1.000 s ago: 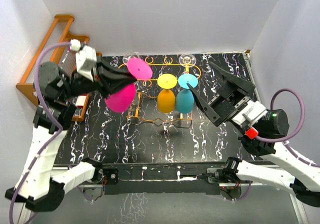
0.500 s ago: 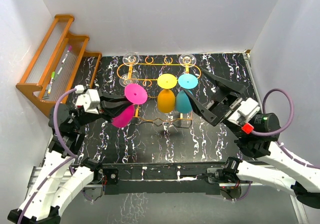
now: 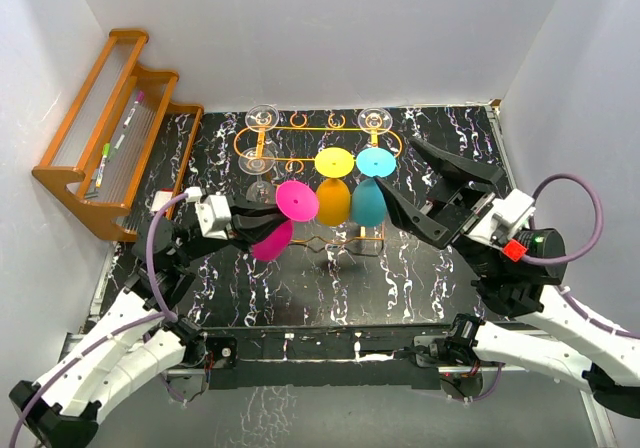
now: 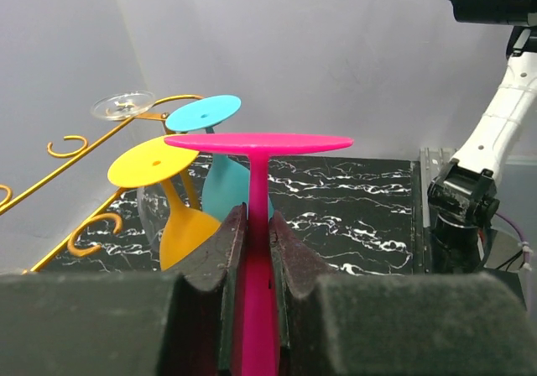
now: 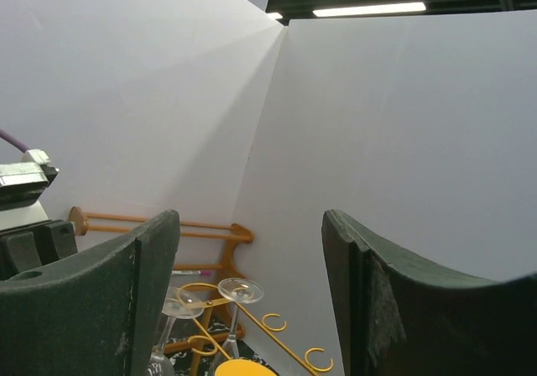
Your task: Place the wine glass upside down on the wine glass rack
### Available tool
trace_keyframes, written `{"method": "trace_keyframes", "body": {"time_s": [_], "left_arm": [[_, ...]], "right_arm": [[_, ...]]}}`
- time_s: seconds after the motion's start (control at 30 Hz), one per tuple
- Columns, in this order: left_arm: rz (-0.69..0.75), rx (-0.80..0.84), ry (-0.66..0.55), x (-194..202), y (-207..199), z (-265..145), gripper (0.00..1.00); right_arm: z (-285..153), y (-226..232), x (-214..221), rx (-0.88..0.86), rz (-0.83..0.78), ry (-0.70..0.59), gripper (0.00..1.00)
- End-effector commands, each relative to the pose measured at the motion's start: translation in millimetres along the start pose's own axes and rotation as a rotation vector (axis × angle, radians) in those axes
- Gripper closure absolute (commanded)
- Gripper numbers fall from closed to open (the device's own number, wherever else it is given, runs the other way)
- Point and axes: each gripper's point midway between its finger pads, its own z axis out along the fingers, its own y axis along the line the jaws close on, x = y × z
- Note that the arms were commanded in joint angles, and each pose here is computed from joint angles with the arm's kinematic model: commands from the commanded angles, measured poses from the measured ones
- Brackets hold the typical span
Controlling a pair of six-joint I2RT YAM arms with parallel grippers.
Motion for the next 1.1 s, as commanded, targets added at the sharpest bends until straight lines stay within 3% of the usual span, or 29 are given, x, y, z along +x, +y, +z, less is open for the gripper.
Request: {"method": "trace_keyframes", "body": {"time_s": [0.0,0.4,0.67,1.07], "left_arm": [[0.072,-0.073,-0.069,-8.6,11.0,11.8,1.00],[0.188,-0.333,-0.147,0.2,50.2,3.9,1.00],[0.337,-0.379,-0.166,18.1,50.0,-3.7,1.00],[0.339,-0.409,-0.143,32.2,54.2,4.3,1.00]], "right_arm": [[9.9,-7.7,-12.0,0.035,0.024,-0.030,0.29],[9.6,-13.7,-6.4,0.068,0.007,-0.004,0.28],[11.0,-14.8,-7.1,0.070,0.000,-0.002,0.28],[8.0,-12.4,-8.5,0.056,0.014,-0.001,0.28]]}}
